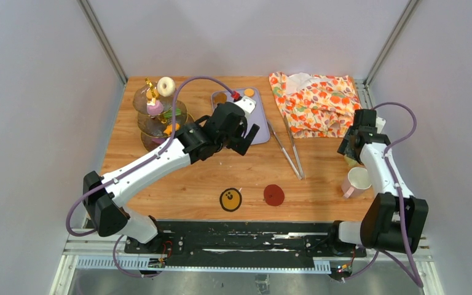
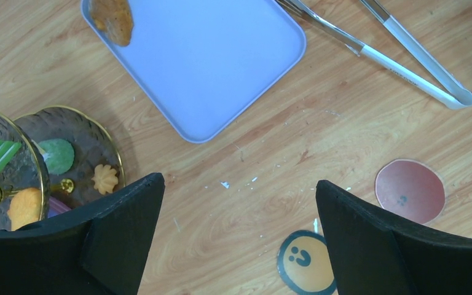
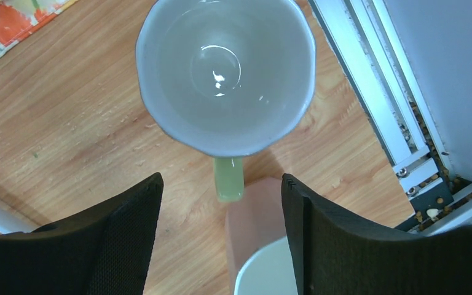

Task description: Serve the afternoon tea

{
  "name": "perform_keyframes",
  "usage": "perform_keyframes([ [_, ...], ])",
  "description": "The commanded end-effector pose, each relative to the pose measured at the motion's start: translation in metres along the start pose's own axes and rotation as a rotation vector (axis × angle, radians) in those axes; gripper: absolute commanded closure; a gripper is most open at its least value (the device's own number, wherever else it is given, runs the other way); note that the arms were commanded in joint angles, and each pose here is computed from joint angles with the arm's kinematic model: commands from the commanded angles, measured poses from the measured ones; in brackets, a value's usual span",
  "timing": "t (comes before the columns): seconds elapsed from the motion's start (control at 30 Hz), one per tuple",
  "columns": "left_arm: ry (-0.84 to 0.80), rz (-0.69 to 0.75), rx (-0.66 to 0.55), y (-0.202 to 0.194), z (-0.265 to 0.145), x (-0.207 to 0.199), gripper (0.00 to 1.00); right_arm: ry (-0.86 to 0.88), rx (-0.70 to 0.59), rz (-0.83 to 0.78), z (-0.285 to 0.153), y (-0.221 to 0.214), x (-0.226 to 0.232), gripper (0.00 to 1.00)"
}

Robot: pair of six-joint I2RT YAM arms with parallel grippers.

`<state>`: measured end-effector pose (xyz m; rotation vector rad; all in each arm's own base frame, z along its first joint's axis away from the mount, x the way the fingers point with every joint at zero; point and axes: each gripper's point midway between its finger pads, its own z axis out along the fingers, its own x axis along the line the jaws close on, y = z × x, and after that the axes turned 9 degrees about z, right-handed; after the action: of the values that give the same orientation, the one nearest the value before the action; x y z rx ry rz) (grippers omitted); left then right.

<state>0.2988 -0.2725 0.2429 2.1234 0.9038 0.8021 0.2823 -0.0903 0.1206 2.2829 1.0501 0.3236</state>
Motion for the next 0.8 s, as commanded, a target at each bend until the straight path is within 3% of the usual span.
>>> perform_keyframes([
  [0.0, -0.002, 0.015, -0.024, 0.013, -0.006, 0.003, 0.02, 0.009, 0.043, 0.015, 0.019, -0.007, 0.0, 0.31],
  [0.13, -0.003, 0.022, -0.015, 0.012, -0.006, 0.002, 0.02, 0.0, 0.053, 0.038, 0.033, -0.012, 0.001, 0.35],
  [0.33, 0.002, 0.039, 0.005, 0.01, -0.006, 0.004, 0.02, -0.008, 0.028, 0.063, 0.049, -0.01, 0.003, 0.51],
  [0.43, 0.008, 0.041, 0.008, 0.011, -0.006, 0.005, 0.02, 0.005, 0.025, 0.069, 0.049, -0.009, 0.006, 0.68],
  [0.53, 0.015, 0.037, 0.009, 0.01, -0.007, 0.006, 0.02, 0.021, 0.009, 0.068, 0.044, -0.006, 0.007, 0.75],
  [0.57, 0.018, 0.038, 0.012, 0.009, -0.006, 0.007, 0.02, 0.02, 0.002, 0.068, 0.042, -0.005, 0.005, 0.93],
  [0.6, 0.021, 0.038, 0.016, 0.008, -0.007, 0.007, 0.02, 0.02, -0.002, 0.066, 0.04, -0.005, 0.004, 0.99],
  [0.77, 0.039, 0.04, 0.025, 0.004, -0.008, 0.011, 0.02, 0.082, -0.025, 0.078, 0.026, -0.004, 0.009, 1.0],
])
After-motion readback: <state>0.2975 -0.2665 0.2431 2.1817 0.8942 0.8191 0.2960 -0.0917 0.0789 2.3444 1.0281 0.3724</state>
